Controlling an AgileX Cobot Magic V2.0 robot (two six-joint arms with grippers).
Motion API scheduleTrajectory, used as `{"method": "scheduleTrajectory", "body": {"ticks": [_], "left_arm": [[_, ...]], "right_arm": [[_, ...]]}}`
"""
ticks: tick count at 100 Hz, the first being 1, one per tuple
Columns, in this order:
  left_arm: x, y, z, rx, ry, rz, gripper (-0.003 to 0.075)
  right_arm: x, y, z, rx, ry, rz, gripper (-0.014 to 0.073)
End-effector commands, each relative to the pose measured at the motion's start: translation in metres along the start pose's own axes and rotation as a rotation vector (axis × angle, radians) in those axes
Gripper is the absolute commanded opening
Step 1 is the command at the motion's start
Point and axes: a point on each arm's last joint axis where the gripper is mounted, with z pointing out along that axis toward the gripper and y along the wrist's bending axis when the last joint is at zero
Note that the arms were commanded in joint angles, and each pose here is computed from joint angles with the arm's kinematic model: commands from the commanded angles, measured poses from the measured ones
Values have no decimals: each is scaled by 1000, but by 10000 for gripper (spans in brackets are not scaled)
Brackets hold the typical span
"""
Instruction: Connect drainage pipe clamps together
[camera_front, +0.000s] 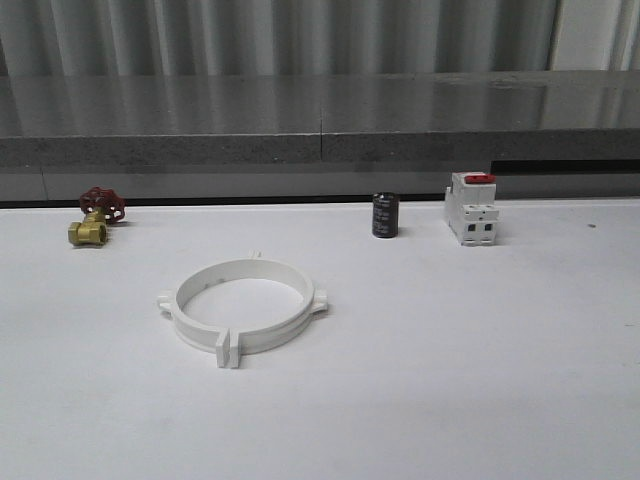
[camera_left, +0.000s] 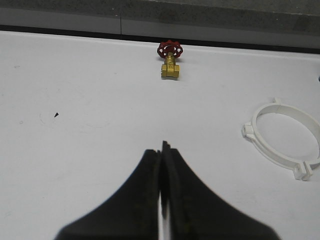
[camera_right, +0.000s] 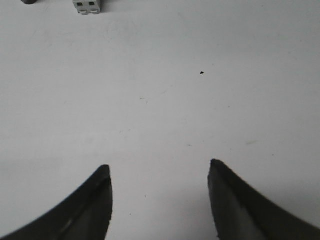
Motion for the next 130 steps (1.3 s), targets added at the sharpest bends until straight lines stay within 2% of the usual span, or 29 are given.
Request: {"method": "scheduleTrajectory", "body": {"ticks": [1, 8, 26, 38, 98, 113, 130], "left_arm": [[-13, -2, -4, 16, -92, -1, -20], [-13, -2, -4, 16, -92, -1, -20], [-13, -2, -4, 16, -92, -1, -21], [-13, -2, -4, 16, -92, -1, -20], [-13, -2, -4, 16, -92, -1, -21], [-13, -2, -4, 16, -92, -1, -20], [-13, -2, -4, 16, -92, -1, -21]], "right_arm": [[8, -4, -12, -6, -77, -3, 375], [17, -6, -15, -6, -81, -2, 272], [21, -7, -18, -18, -127, -2, -74], [18, -6, -18, -31, -170, -1, -67], [19, -6, -16, -32, -174, -4, -67], [25, -3, -12, -82, -355, -37, -67], [52, -2, -6, -146, -562, -71, -67]]}}
